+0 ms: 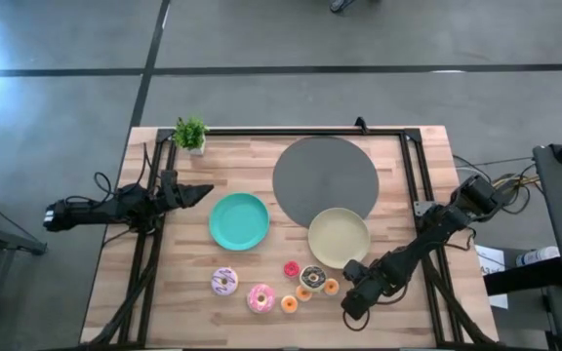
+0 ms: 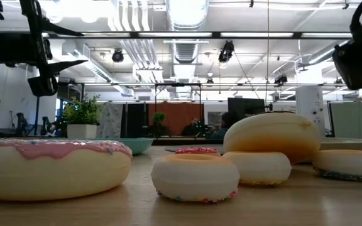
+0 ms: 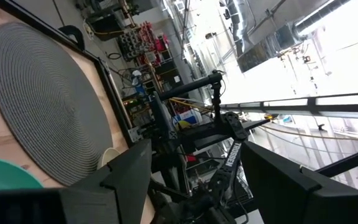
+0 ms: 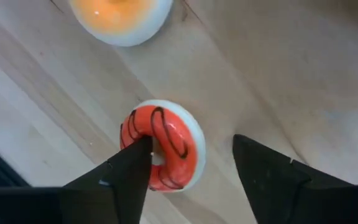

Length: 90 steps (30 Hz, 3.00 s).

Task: Pick & Place donuts
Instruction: Put the bottom small red doughnut on the brown plate, then put the small blue doughnut on the brown plate

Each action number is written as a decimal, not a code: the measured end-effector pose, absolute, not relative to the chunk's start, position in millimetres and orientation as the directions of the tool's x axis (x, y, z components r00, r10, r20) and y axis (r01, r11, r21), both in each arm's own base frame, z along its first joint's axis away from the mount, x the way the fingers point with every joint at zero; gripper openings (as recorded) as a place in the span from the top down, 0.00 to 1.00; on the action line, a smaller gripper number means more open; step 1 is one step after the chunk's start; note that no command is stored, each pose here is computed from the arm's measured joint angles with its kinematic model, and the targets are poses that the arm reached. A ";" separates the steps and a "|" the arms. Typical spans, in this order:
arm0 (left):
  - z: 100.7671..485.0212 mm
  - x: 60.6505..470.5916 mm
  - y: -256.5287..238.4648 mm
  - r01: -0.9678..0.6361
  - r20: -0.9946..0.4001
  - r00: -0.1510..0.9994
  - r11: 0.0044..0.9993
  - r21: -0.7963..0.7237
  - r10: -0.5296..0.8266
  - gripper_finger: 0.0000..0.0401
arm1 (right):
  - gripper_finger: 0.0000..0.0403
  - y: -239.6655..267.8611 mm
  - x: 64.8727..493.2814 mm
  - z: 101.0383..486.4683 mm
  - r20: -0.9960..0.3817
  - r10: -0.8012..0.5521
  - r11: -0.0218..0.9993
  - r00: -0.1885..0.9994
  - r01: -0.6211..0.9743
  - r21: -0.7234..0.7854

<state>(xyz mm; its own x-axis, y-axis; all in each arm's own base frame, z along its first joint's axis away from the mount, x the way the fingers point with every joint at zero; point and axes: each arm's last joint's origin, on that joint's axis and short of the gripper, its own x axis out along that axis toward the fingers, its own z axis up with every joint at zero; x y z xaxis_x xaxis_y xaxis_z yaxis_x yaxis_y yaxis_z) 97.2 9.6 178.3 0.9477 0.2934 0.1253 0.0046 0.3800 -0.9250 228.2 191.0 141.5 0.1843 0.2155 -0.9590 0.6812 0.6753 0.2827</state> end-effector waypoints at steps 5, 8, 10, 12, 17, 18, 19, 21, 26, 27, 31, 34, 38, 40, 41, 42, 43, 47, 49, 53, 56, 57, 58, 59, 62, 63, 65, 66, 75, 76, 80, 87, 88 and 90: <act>178.4 97.2 9.6 0.005 0.126 0.947 0.379 -0.926 0.294 0.45 | 0.62 190.7 227.6 140.2 -0.960 0.214 0.690 0.183 0.667 0.281; 178.4 97.2 9.6 0.005 0.126 0.947 0.379 -0.926 0.295 0.45 | 0.75 190.3 227.1 139.4 -0.960 0.210 0.695 0.183 0.663 0.279; 178.2 97.2 9.6 0.002 0.124 0.947 0.383 -0.924 0.296 0.45 | 0.85 189.9 226.7 140.6 -0.959 0.209 0.694 0.189 0.663 0.282; 178.2 97.2 9.7 -0.001 0.125 0.947 0.390 -0.921 0.297 0.45 | 0.94 188.6 225.7 146.4 -0.956 0.204 0.690 0.210 0.661 0.293; 178.3 97.2 9.8 -0.003 0.125 0.946 0.392 -0.920 0.300 0.45 | 0.97 169.4 215.6 184.9 -0.960 0.107 0.658 0.258 0.706 0.263; 178.3 97.2 9.8 -0.002 0.125 0.946 0.391 -0.921 0.300 0.45 | 0.97 162.2 212.7 192.9 -0.958 0.072 0.646 0.277 0.719 0.256; 178.3 97.2 9.8 0.000 0.125 0.946 0.386 -0.923 0.300 0.45 | 0.97 153.6 210.6 200.2 -0.955 0.035 0.633 0.294 0.733 0.249; 178.3 97.2 9.8 0.003 0.125 0.946 0.378 -0.926 0.300 0.45 | 0.97 134.6 211.1 206.8 -0.949 0.000 0.611 0.316 0.751 0.250; 178.6 97.1 9.8 0.002 0.128 0.945 0.389 -0.921 0.300 0.45 | 0.97 91.9 229.5 186.0 -0.959 0.025 0.608 0.283 0.757 0.240; 178.7 97.1 9.8 0.002 0.128 0.945 0.388 -0.921 0.300 0.45 | 0.97 86.6 231.8 180.4 -0.961 0.037 0.606 0.273 0.759 0.239; 178.7 97.1 9.7 0.004 0.129 0.945 0.385 -0.923 0.299 0.45 | 0.95 79.9 238.7 169.8 -0.964 0.064 0.638 0.259 0.732 0.239; 178.8 97.1 9.7 0.006 0.130 0.945 0.384 -0.924 0.299 0.45 | 0.89 81.2 239.7 168.0 -0.968 0.074 0.657 0.238 0.719 0.227; 179.1 97.1 9.7 0.009 0.132 0.945 0.383 -0.924 0.298 0.45 | 0.74 81.5 238.9 167.7 -0.971 0.082 0.660 0.226 0.718 0.223; 178.9 97.1 9.7 0.006 0.132 0.945 0.388 -0.922 0.298 0.45 | 0.66 81.3 238.3 167.6 -0.972 0.079 0.660 0.221 0.719 0.218; 178.9 97.1 9.7 0.005 0.131 0.945 0.389 -0.921 0.298 0.45 | 0.62 81.4 238.0 168.1 -0.972 0.080 0.663 0.223 0.716 0.219; 179.1 97.1 9.7 0.006 0.132 0.945 0.389 -0.921 0.299 0.45 | 0.58 81.2 237.2 168.7 -0.973 0.079 0.668 0.219 0.712 0.215; 179.0 97.1 9.8 0.005 0.132 0.945 0.389 -0.921 0.300 0.45 | 0.55 80.9 236.2 169.5 -0.974 0.075 0.674 0.212 0.709 0.206; 179.0 96.9 10.2 -0.001 0.132 0.940 0.387 -0.922 0.316 0.45 | 0.46 85.7 237.1 186.2 -0.964 0.048 0.740 0.262 0.639 0.210; 179.1 96.9 10.3 -0.001 0.132 0.939 0.387 -0.922 0.317 0.45 | 0.44 89.5 239.2 198.8 -0.949 0.046 0.783 0.311 0.578 0.228; 180.0 96.7 10.2 0.015 0.133 0.940 0.350 -0.937 0.315 0.45 | 0.43 92.7 243.9 211.6 -0.934 0.057 0.843 0.353 0.485 0.234; 186.5 97.1 8.7 0.027 0.131 0.953 0.353 -0.935 0.275 0.45 | 0.43 96.8 247.1 219.9 -0.923 0.064 0.880 0.380 0.415 0.231; 190.1 97.2 8.2 0.026 0.128 0.956 0.361 -0.932 0.264 0.45 | 0.43 97.8 247.4 222.2 -0.922 0.066 0.888 0.381 0.399 0.228; 193.5 97.8 7.5 0.015 0.113 0.963 0.370 -0.929 0.246 0.45 | 0.43 98.9 246.9 223.8 -0.924 0.063 0.895 0.378 0.388 0.220; 196.1 98.7 6.7 -0.007 0.085 0.970 0.377 -0.926 0.227 0.46 | 0.43 99.5 245.9 225.5 -0.927 0.050 0.900 0.371 0.385 0.203; 202.5 104.1 3.2 -0.081 -0.024 0.988 0.387 -0.918 0.150 0.48 | 0.43 102.7 243.1 229.9 -0.932 0.010 0.911 0.362 0.381 0.158; 206.6 106.6 1.9 -0.094 -0.047 0.991 0.395 -0.914 0.126 0.48 | 0.43 105.3 242.4 230.6 -0.931 0.017 0.915 0.364 0.371 0.162; 216.0 113.0 -1.0 -0.102 -0.075 0.994 0.432 -0.896 0.078 0.49 | 0.43 114.7 241.9 232.9 -0.926 0.052 0.926 0.375 0.329 0.185; 219.3 116.9 -2.5 -0.111 -0.094 0.994 0.459 -0.882 0.059 0.50 | 0.43 120.4 242.4 233.4 -0.922 0.078 0.931 0.380 0.304 0.204; 228.1 148.7 -11.0 -0.188 -0.257 0.966 0.664 -0.724 -0.007 0.50 | 0.43 184.4 259.7 210.1 -0.896 0.192 0.973 0.400 0.046 0.228; 225.7 151.1 -11.5 -0.197 -0.279 0.960 0.666 -0.719 -0.018 0.50 | 0.43 188.4 262.4 205.2 -0.902 0.187 0.975 0.390 0.041 0.220; 222.1 157.1 -12.5 -0.211 -0.311 0.950 0.669 -0.713 -0.032 0.50 | 0.45 193.1 269.4 199.0 -0.898 0.167 0.978 0.406 0.043 0.202; 216.2 159.2 -13.9 -0.210 -0.343 0.936 0.667 -0.715 -0.073 0.50 | 0.49 204.3 278.1 177.7 -0.889 0.209 0.970 0.407 0.031 0.242; 215.8 159.1 -13.9 -0.213 -0.347 0.935 0.667 -0.714 -0.073 0.50 | 0.49 205.3 279.9 175.2 -0.893 0.195 0.972 0.405 0.038 0.230; 214.8 158.7 -13.8 -0.215 -0.350 0.934 0.667 -0.713 -0.074 0.50 | 0.51 208.4 284.8 170.5 -0.895 0.162 0.978 0.415 0.052 0.202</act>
